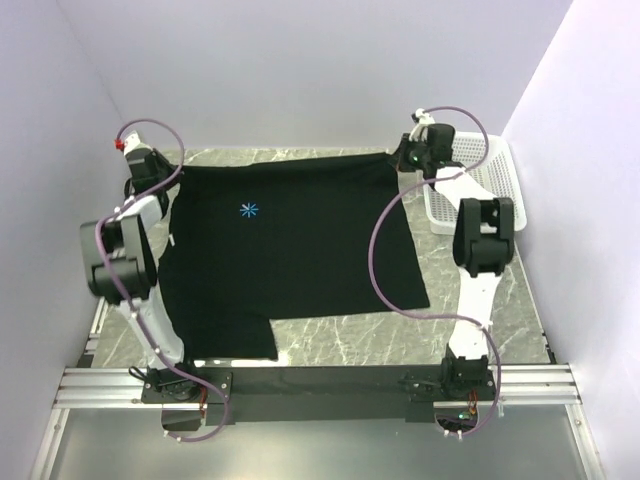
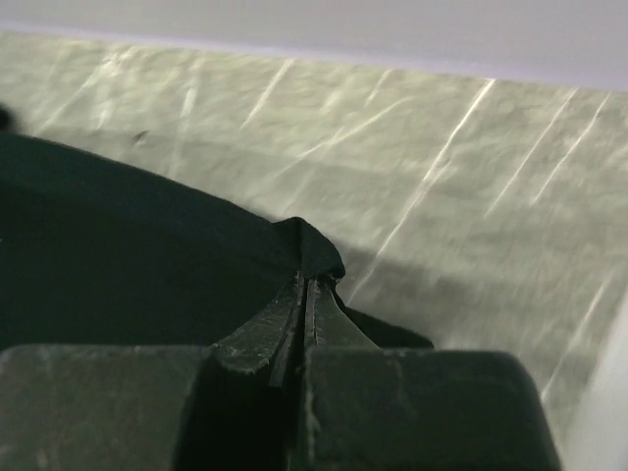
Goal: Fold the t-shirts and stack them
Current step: Flatten the tshirt out
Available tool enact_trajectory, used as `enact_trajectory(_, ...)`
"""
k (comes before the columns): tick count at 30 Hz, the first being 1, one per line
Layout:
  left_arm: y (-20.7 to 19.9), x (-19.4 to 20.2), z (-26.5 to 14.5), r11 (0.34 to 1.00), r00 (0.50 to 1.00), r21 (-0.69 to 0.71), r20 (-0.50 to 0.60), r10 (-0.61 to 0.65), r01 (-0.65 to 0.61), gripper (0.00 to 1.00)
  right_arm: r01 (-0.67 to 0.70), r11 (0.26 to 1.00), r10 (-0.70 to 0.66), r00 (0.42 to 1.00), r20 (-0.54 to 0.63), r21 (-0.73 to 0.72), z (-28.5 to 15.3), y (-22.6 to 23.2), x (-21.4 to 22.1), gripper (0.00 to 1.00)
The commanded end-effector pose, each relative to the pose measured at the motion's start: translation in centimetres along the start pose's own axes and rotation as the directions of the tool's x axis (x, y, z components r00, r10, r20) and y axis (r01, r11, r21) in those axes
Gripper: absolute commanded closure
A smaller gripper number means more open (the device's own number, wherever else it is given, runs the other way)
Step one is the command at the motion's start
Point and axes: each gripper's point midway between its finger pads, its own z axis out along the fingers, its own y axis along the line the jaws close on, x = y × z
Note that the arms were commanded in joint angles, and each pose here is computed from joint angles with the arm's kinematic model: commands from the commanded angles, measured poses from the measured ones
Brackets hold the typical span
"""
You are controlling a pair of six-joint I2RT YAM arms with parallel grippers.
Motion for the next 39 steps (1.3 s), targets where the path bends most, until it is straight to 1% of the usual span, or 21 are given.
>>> enact_trajectory(1,-2.5,-4.8,2.3,0.998,0.994,0.065,0.112,-0.018,0.011,0.99,0.064,0.992,-0.076,0.99,0.117,0.104,1.3,-0.7,-5.8,1.0)
enact_trajectory(4,-1.9,-3.5,4.2,0.999,0.998,0.045,0.064,-0.026,0.024,1.0,0.046,0.988,-0.069,0.986,0.155,0.15,2.2,-1.4,-7.2,1.0)
enact_trajectory(5,-1.6,-3.2,4.6,0.999,0.998,0.042,0.05,-0.029,0.027,0.99,0.045,0.987,-0.067,0.988,0.142,0.155,2.5,-1.2,-7.0,1.0)
enact_trajectory(7,-1.4,-2.6,5.9,0.999,0.999,0.039,0.027,-0.038,0.037,1.0,0.047,0.989,-0.069,0.986,0.154,0.142,3.0,-1.0,-7.8,1.0)
enact_trajectory(9,-1.6,-2.7,6.5,0.998,0.999,0.04,0.017,-0.043,0.042,0.99,0.043,0.989,-0.062,0.989,0.132,0.139,3.3,-1.0,-7.5,1.0)
enact_trajectory(10,-1.3,-1.9,7.1,0.998,0.999,0.034,-0.001,-0.053,0.053,1.0,0.049,0.991,-0.066,0.989,0.13,0.128,3.5,-0.9,-7.6,1.0)
enact_trajectory(15,-1.2,-1.4,8.7,0.997,0.998,0.033,-0.03,-0.064,0.065,0.99,0.143,0.981,-0.152,0.987,0.06,0.134,4.5,-1.1,-7.0,1.0)
enact_trajectory(19,-1.3,-1.1,8.8,0.997,0.997,0.042,-0.044,-0.063,0.064,0.99,0.234,0.965,-0.235,0.972,-0.003,0.117,4.6,-1.4,-5.8,1.0)
enact_trajectory(20,-1.5,-1.1,8.8,0.997,0.997,0.048,-0.046,-0.06,0.062,0.99,0.276,0.956,-0.276,0.961,-0.017,0.101,4.6,-1.4,-5.6,1.0)
enact_trajectory(22,-1.8,-1.0,8.6,0.996,0.997,0.065,-0.051,-0.056,0.06,1.0,0.31,0.946,-0.306,0.951,-0.048,0.097,4.5,-1.6,-4.9,1.0)
enact_trajectory(28,-2.2,-0.8,8.2,0.994,0.997,0.095,-0.064,-0.039,0.045,1.0,0.416,0.899,-0.403,0.908,-0.113,0.133,4.5,-2.7,-4.2,1.0)
enact_trajectory(30,-2.2,-0.7,8.0,0.994,0.997,0.098,-0.068,-0.035,0.041,0.99,0.462,0.875,-0.446,0.885,-0.131,0.143,4.6,-3.2,-3.8,1.0)
enact_trajectory(39,-1.9,0.2,8.6,0.995,0.995,0.095,-0.097,-0.033,0.043,0.99,0.619,0.762,-0.608,0.785,-0.118,0.19,6.0,-3.7,-4.8,1.0)
